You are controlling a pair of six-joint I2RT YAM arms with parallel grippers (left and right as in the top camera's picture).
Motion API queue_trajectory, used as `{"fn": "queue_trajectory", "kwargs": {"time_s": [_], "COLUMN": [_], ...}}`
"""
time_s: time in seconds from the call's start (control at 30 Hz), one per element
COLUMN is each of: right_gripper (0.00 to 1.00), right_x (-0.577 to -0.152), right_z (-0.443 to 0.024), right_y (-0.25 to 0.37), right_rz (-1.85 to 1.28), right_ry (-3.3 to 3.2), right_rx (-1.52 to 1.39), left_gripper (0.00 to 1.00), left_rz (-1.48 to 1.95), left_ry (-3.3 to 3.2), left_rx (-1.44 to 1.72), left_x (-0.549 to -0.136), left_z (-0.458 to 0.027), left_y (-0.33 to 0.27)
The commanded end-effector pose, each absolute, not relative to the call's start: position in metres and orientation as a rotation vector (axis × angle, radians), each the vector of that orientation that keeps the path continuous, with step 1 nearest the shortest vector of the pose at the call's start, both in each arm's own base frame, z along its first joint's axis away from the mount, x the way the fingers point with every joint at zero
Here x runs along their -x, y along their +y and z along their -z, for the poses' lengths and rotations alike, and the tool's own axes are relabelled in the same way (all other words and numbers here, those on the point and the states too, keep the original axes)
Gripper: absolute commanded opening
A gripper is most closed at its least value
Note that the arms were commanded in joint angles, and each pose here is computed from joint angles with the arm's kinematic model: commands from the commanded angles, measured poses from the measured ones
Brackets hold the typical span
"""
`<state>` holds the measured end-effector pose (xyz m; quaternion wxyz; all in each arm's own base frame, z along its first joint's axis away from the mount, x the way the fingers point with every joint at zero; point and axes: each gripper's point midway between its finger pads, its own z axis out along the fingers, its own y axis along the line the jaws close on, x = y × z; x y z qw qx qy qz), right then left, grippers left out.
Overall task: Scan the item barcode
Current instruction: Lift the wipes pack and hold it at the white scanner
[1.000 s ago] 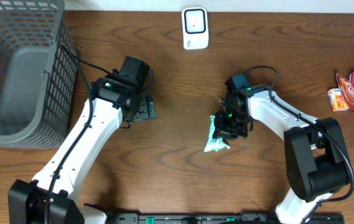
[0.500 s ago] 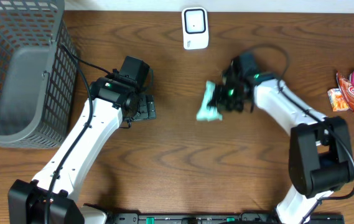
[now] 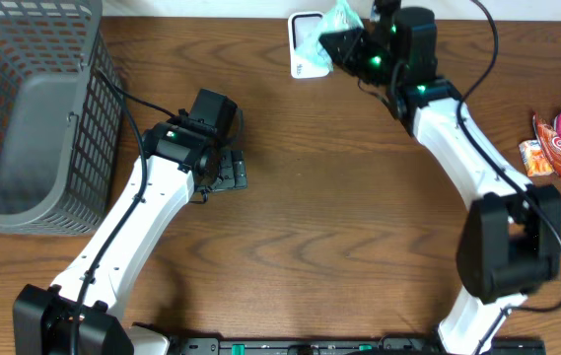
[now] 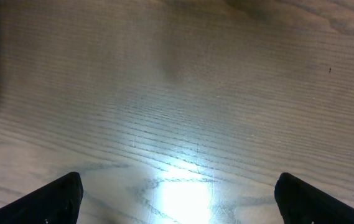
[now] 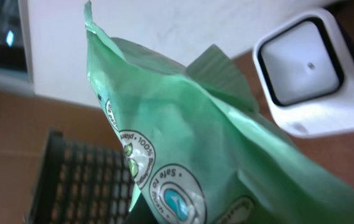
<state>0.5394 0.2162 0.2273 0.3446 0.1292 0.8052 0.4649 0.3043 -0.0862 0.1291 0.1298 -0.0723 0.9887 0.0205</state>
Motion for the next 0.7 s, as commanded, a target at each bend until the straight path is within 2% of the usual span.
{"fn": "queue_trajectory", "kwargs": {"time_s": [0.0,0.27,0.5,0.67], "right_gripper": [0.01,0.01,0.01,0.01], "right_x": [-0.57,-0.625,-0.627,-0.628], "right_z": [-0.213,-0.188,-0.167,-0.166], "right_y": [0.229,0.241,0.241,0.217], "right_rz": [-1.241,-1.227,-1.201,-1.161], "right_ry": [2.091,2.143,2.208,2.241], "right_rx": [-0.425,-0.458,-0.439,-0.436], "left_gripper": [0.98,0.98,0.98,0.98], "left_rz": [-0.095,-0.095,-0.095,-0.095], "left_ry": [2.875,2.875,2.875,2.875], "left_rx": [0.197,0.197,0.197,0.197], "left_x": [-0.304,-0.304,-0.304,-0.304], "left_z": [-0.127,-0.127,-0.127,-0.127], "left_y": [-0.082,-0.082,-0.082,-0.082]}}
